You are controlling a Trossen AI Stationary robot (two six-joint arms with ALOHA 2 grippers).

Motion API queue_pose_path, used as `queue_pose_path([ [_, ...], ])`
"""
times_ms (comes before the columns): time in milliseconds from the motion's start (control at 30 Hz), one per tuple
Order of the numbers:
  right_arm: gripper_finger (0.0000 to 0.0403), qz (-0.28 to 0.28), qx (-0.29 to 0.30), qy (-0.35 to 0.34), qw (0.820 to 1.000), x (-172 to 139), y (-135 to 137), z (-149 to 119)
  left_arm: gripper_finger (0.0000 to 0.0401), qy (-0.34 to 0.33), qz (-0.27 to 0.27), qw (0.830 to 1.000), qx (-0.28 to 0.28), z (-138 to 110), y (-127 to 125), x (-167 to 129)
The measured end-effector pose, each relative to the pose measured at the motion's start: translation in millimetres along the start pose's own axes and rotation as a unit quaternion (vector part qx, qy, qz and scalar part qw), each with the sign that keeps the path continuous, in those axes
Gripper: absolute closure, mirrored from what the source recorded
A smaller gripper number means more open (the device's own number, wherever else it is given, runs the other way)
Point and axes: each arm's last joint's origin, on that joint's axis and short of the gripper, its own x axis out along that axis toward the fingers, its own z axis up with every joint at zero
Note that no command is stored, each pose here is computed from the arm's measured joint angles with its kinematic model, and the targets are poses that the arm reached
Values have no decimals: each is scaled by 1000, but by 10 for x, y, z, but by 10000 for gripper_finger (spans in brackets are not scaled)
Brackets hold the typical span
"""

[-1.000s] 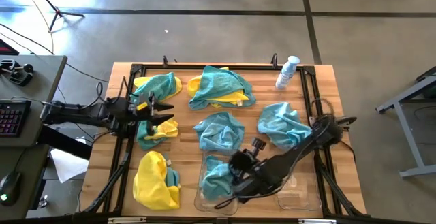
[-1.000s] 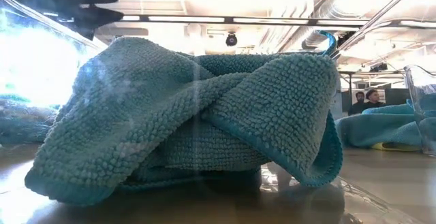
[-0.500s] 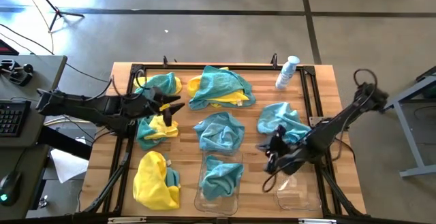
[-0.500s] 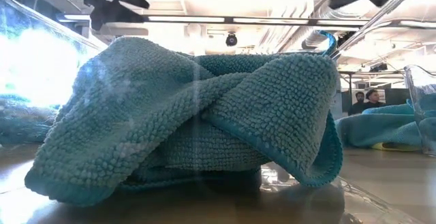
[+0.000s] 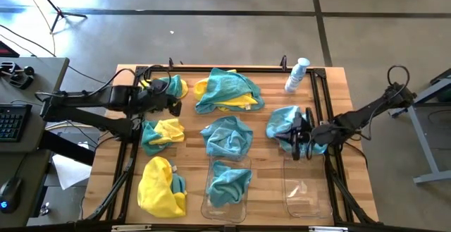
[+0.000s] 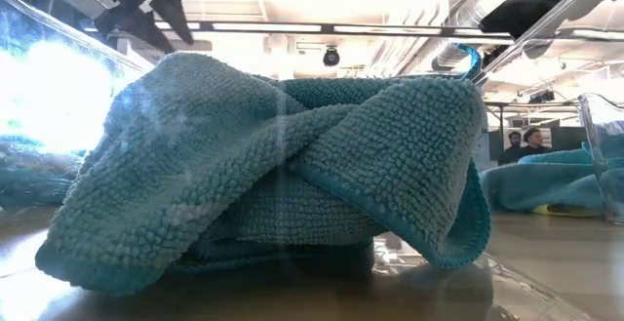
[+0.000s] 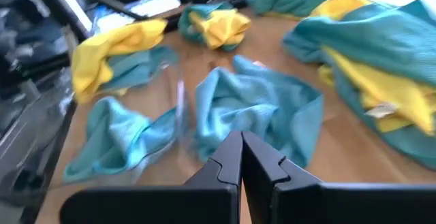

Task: Sort microfiber towel by color & place in baskets
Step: Put the blue towel into the left transparent bin

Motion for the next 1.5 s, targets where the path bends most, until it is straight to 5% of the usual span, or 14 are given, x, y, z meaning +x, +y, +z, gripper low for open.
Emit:
queue_pose_path([
  [267,403,-22,96,-27,995,-37,-110,46,215,78,134,987,-39,117,445,134],
  [500,403,-44,116,-48,991,-13,-164,94,215,129,174,975,40,335,743,362],
  [800,403,-99,161,-84,978,4,-247,131,215,267,190,935,139,465,1019,1030],
  [1200,402,-103,185,-88,973,11,-265,139,218,389,205,883,168,344,1230,1654],
  [1333,402,-103,185,-88,973,11,-265,139,260,401,206,877,167,312,1243,1734],
  [1500,402,-103,184,-88,974,10,-265,140,376,399,211,879,155,306,1238,1751],
])
